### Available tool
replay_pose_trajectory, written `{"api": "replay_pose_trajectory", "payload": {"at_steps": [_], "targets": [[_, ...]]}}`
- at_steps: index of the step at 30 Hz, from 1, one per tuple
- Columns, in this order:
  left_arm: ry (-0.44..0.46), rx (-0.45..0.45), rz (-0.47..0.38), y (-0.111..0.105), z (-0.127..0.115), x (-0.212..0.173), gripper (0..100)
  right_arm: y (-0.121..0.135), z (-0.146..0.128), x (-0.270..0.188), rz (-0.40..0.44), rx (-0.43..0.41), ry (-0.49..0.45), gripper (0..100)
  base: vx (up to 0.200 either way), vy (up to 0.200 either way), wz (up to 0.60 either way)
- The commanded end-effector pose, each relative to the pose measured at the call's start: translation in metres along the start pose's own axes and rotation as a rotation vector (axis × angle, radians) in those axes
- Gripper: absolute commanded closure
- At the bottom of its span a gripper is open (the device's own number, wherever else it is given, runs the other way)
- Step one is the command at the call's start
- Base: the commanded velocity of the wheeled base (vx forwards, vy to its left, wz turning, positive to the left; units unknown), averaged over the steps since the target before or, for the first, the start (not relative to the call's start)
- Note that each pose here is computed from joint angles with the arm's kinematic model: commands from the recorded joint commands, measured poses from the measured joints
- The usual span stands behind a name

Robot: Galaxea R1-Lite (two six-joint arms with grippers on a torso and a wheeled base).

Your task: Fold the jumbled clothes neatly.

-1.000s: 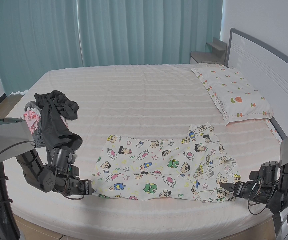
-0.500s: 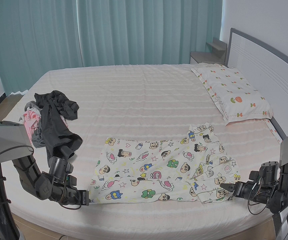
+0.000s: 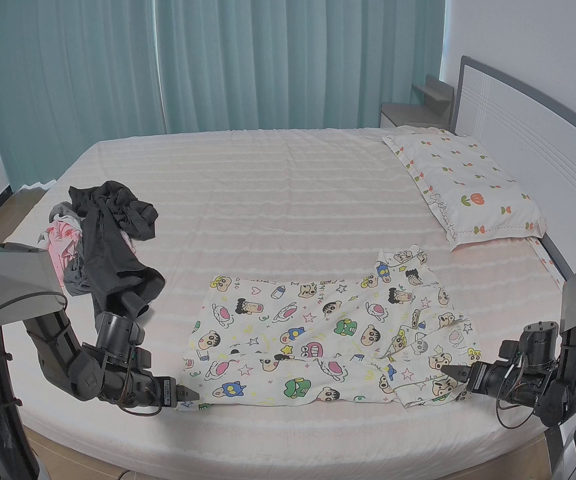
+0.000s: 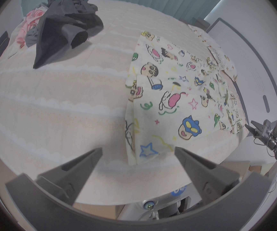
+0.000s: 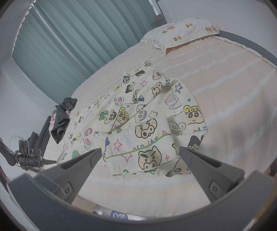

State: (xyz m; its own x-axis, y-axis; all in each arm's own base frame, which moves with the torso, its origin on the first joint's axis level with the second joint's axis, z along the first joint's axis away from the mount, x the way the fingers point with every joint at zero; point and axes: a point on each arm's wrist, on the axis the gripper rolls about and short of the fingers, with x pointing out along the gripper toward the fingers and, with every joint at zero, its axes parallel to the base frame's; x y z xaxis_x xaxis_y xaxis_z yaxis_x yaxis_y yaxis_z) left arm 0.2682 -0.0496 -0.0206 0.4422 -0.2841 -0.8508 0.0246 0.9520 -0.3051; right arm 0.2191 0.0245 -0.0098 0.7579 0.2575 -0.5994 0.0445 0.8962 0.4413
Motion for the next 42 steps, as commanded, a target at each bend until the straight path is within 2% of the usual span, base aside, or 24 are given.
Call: {"api": "replay_pose_trajectory", "payload": {"at_steps": [1, 3, 5, 8, 10, 12, 17, 20, 28, 29, 36, 42], "targets": [[-0.081, -0.027, -0.012, 0.005, 0.011, -0.006, 0, 0.000, 0.011, -0.011, 0.004, 0.005, -0.073, 0, 0.000, 0.000, 0.00], [-0.145, -0.073, -0.035, 0.002, 0.020, -0.007, 0, -0.006, 0.024, -0.002, 0.007, 0.019, -0.129, 0, 0.000, 0.000, 0.00], [-0.190, -0.114, -0.055, 0.000, 0.026, -0.007, 0, -0.013, 0.030, 0.009, 0.002, 0.022, -0.146, 0, 0.000, 0.000, 0.00], [-0.240, -0.158, -0.082, -0.002, 0.032, -0.006, 0, -0.027, 0.025, 0.031, -0.022, 0.021, -0.111, 0, 0.000, 0.000, 0.00], [-0.243, -0.165, -0.086, -0.001, 0.033, -0.004, 0, -0.030, 0.022, 0.036, -0.016, 0.012, -0.087, 0, 0.000, 0.000, 0.00], [-0.216, -0.173, -0.114, 0.000, 0.030, 0.000, 0, -0.034, 0.013, 0.045, 0.035, -0.019, -0.022, 0, 0.000, 0.000, 0.00], [-0.186, -0.202, -0.173, 0.002, 0.027, 0.000, 0, -0.038, 0.013, 0.060, 0.065, -0.043, -0.023, 0, 0.000, 0.000, 0.00], [-0.187, -0.218, -0.200, 0.002, 0.027, 0.001, 0, -0.041, 0.009, 0.069, 0.058, -0.064, 0.008, 0, 0.000, 0.000, 0.00], [-0.184, -0.220, -0.199, 0.005, 0.024, 0.010, 0, -0.041, 0.005, 0.069, 0.096, -0.075, 0.036, 0, 0.000, 0.000, 0.00], [-0.183, -0.221, -0.198, 0.005, 0.023, 0.011, 0, -0.041, 0.005, 0.069, 0.095, -0.075, 0.038, 100, 0.000, 0.000, 0.00], [-0.182, -0.222, -0.194, 0.006, 0.021, 0.012, 0, -0.042, 0.005, 0.067, 0.093, -0.074, 0.034, 100, 0.000, 0.000, 0.00], [-0.183, -0.219, -0.187, 0.005, 0.020, 0.011, 0, -0.044, 0.014, 0.064, 0.094, -0.070, -0.014, 100, 0.000, 0.000, 0.00]]}}
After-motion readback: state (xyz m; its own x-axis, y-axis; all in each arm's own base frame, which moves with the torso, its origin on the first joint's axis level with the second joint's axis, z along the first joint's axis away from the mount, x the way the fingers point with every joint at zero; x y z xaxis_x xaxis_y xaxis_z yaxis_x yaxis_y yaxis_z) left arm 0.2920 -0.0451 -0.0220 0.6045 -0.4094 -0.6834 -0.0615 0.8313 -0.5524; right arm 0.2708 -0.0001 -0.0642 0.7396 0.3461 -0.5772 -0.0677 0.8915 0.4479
